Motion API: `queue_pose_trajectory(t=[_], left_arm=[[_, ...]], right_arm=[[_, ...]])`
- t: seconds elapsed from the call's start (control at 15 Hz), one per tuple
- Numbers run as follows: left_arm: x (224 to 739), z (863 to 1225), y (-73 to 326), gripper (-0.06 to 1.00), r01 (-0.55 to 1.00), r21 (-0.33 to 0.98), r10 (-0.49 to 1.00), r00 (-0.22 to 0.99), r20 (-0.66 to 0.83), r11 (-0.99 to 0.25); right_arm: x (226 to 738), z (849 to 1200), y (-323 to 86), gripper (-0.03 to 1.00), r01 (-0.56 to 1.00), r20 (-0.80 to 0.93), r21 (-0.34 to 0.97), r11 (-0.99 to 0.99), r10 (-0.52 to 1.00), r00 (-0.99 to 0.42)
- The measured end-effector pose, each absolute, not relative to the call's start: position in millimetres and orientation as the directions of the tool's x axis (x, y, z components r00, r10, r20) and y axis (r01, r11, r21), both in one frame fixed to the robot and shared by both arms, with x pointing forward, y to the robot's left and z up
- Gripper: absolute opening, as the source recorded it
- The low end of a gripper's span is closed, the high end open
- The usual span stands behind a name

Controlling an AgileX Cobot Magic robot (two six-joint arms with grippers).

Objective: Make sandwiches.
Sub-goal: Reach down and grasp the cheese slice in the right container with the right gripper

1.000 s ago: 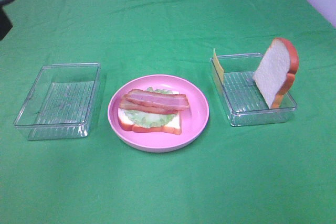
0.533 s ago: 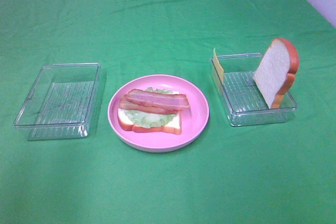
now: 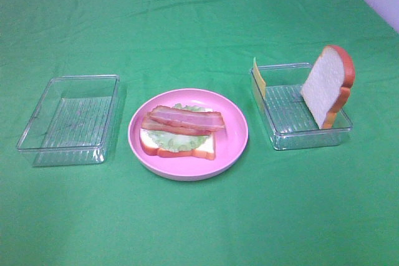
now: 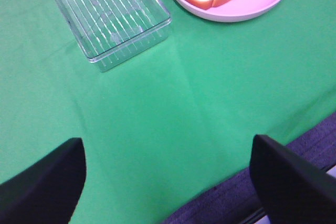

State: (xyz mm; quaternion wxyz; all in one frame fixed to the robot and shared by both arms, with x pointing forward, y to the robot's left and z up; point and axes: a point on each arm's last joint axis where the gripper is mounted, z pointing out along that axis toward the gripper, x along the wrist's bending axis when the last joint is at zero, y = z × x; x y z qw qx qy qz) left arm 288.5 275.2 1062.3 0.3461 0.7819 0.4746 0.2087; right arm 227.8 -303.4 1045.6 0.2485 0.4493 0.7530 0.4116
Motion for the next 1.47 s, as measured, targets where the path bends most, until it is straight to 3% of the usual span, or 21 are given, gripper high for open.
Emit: queue_pose_trajectory(t=[0.33,0.6,0.8,0.87,1.13,1.33,1.47], left_arm=[[250,1056,295,0.8,0.447,0.855,0.882,0.471,0.024,-0.263],[235,1053,303,0.8,0.375,0.898,0.885,0.465,0.035,-0.232],[235,1053,304,0.8,0.374,0.897,0.886,0.462,0.039,-0.235],[235,1053,304,0.8,0.374,0.897,0.886,0.462,0.039,-0.235],[235,1053,304,0.8,0.375,0.897,0.886,0.462,0.039,-0.235],[235,1053,304,0.8,0.375,0.897,0.886,0.462,0.039,-0.235],[235,1053,304,0.8,0.375,0.897,0.886,0.462,0.039,-0.235]], right_arm=[[256,1069,-293,0.74,0.368,-0.044,0.901,0.229,0.894,-0.446],[316,1075,-262,0.74,0.479,0.038,0.861,0.171,0.917,-0.397],[386,1081,-227,0.74,0.639,0.052,0.742,0.202,0.933,-0.356],[386,1081,-227,0.74,0.639,0.052,0.742,0.202,0.933,-0.356],[493,1085,-170,0.73,0.848,0.029,0.454,0.273,0.947,-0.32],[550,1078,-141,0.7,0.922,-0.006,0.249,0.297,0.952,-0.305],[579,1072,-124,0.69,0.933,0.002,0.205,0.294,0.954,-0.301]])
